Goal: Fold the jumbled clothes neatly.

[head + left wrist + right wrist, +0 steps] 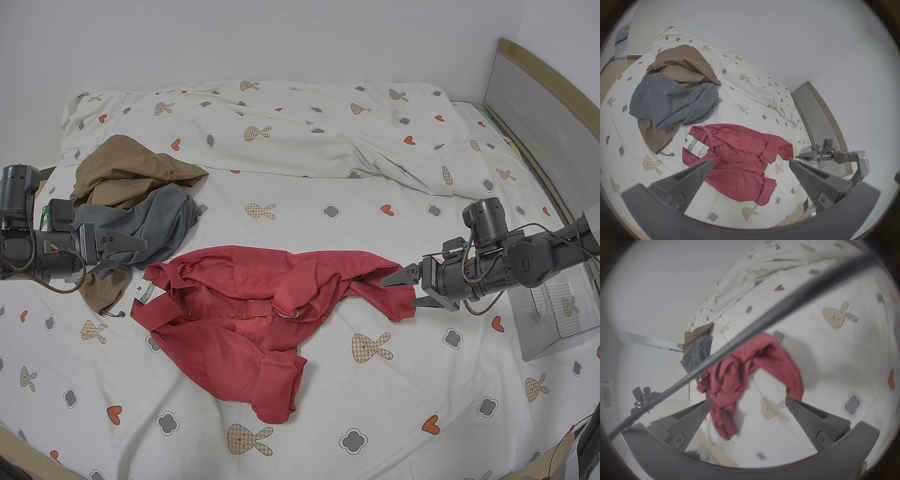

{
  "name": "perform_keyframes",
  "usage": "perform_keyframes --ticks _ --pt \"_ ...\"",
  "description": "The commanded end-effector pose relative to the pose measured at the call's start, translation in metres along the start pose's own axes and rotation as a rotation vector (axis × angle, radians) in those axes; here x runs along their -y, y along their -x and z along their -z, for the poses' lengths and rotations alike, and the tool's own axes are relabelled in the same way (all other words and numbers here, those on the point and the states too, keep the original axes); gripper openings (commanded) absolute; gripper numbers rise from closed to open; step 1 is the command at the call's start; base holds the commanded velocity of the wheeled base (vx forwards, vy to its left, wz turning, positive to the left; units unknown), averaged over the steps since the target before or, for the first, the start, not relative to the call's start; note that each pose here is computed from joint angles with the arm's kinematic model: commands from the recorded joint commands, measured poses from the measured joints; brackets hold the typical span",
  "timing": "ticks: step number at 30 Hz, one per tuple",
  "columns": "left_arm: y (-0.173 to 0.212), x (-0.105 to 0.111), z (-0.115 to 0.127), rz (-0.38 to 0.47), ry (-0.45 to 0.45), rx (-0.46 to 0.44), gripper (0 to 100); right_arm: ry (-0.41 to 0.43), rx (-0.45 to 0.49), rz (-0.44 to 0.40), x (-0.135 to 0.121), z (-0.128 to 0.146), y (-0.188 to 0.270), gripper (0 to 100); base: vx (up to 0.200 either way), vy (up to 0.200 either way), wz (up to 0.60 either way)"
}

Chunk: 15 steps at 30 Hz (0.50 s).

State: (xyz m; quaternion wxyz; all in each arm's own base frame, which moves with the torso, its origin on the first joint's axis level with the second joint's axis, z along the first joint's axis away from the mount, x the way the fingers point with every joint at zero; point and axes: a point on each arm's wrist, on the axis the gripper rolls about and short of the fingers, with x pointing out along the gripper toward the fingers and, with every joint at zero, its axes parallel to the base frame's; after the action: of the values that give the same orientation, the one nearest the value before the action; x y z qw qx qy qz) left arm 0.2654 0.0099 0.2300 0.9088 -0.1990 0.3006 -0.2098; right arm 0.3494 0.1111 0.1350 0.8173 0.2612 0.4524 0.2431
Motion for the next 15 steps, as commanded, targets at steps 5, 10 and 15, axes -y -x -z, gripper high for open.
perform_keyframes --ticks 5,10,15 --pt "0.010 0.007 0.007 0.014 -0.034 0.024 100 0.098 0.056 0.097 0.037 -0.015 -0.019 100 0.000 0.000 0.00" --pt "0.009 0.006 0.008 0.016 -0.039 0.028 100 0.140 0.070 0.155 0.037 -0.015 -0.025 100 0.000 0.000 0.00" --pt "0.009 0.006 0.010 0.016 -0.037 0.026 100 0.176 0.062 0.243 0.044 -0.010 -0.041 100 0.000 0.000 0.00"
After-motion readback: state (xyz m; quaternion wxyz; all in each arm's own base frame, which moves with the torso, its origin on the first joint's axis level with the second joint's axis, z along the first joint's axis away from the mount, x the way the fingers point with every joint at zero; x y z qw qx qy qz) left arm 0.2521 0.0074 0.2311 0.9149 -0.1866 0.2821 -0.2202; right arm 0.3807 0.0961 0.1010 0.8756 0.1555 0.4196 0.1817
